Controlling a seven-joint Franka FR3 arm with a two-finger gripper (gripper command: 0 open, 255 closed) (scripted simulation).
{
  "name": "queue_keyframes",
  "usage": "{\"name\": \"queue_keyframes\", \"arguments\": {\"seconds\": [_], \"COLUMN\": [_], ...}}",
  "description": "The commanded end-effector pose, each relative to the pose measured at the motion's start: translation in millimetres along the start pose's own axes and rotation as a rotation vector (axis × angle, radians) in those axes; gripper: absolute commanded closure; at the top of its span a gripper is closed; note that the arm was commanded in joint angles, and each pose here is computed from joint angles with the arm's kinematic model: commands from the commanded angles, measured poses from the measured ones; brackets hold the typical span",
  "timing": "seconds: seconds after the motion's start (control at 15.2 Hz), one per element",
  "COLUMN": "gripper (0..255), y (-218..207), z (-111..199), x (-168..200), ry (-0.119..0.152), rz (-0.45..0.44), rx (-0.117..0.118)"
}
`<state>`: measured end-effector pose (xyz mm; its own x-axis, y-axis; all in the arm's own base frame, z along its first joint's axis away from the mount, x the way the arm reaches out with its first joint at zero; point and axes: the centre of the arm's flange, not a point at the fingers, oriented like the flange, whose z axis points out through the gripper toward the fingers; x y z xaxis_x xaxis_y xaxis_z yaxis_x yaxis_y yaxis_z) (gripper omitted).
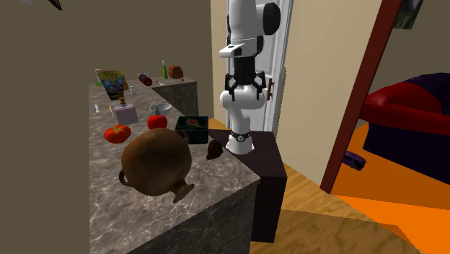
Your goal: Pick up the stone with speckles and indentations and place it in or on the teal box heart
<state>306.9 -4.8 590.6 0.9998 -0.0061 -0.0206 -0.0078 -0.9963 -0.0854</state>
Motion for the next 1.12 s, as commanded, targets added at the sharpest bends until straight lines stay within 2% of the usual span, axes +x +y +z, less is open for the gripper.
{"name": "queue_keyframes", "arguments": {"seconds": [0.0,1.06], "gripper": [0,0], "y": [0.0,75.9], "z": [0.0,177.1], "x": [0.0,-11.0], "ry": [0.0,-0.001], "rz": [0.0,0.498], "rx": [0.0,-0.309]}}
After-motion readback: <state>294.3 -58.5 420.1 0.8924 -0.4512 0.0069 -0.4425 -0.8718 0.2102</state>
